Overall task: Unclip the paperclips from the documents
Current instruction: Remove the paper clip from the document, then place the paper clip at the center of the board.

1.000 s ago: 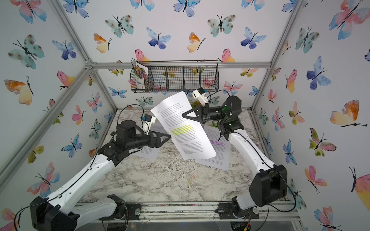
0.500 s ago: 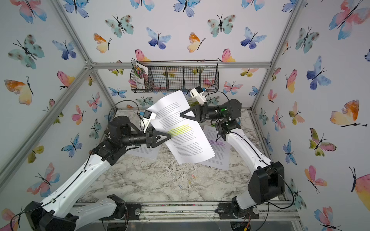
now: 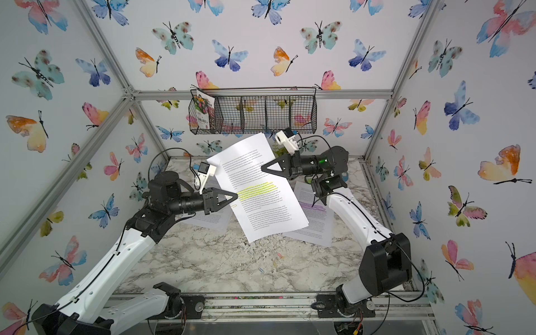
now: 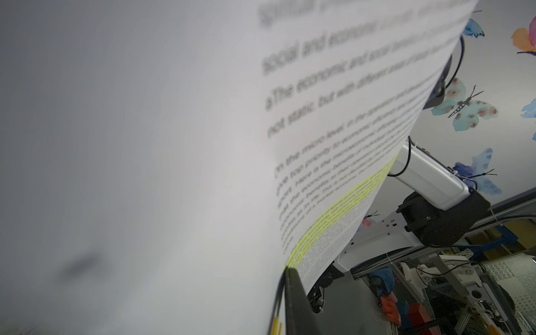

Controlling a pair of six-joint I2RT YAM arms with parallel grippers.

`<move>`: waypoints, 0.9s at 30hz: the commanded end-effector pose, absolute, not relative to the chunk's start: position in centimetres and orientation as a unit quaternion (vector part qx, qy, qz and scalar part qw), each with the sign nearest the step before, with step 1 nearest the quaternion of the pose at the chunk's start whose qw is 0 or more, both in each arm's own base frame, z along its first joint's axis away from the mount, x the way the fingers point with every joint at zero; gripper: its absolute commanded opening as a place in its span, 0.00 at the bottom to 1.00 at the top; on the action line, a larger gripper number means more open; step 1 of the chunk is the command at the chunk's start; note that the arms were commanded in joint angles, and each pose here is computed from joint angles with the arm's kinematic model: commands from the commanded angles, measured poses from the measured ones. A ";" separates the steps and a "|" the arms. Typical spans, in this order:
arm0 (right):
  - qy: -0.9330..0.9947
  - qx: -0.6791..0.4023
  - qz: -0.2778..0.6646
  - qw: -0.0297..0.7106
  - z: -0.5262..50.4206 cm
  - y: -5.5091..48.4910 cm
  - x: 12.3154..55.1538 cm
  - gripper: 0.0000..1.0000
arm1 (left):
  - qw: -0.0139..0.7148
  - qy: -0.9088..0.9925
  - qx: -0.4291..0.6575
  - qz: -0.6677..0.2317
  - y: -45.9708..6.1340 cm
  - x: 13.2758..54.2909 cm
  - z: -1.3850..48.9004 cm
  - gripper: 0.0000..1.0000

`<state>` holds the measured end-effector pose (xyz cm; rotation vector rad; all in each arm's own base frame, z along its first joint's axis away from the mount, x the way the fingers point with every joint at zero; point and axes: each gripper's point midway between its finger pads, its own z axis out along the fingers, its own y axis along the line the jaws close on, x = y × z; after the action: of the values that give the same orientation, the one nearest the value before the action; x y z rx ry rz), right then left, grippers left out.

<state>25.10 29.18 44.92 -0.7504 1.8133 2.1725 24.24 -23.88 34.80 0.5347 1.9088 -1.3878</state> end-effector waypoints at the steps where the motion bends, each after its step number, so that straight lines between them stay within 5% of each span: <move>1: 0.604 -0.269 0.739 0.128 45.3 29.1 24.8 0.02 | 0.354 0.743 0.196 -0.533 -23.1 24.2 34.6 0.12; 9: 0.607 -0.265 0.738 0.127 44.7 29.0 24.7 0.02 | 0.342 0.751 0.190 -0.532 -22.8 24.3 33.8 0.00; 27: 0.648 -0.229 0.711 0.149 41.0 25.3 28.0 0.02 | 0.291 0.850 0.112 -0.425 -19.0 24.2 24.3 0.00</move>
<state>28.94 26.27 40.34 -0.5865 1.9051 2.0890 24.71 -20.41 27.71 0.3483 2.1447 -1.2369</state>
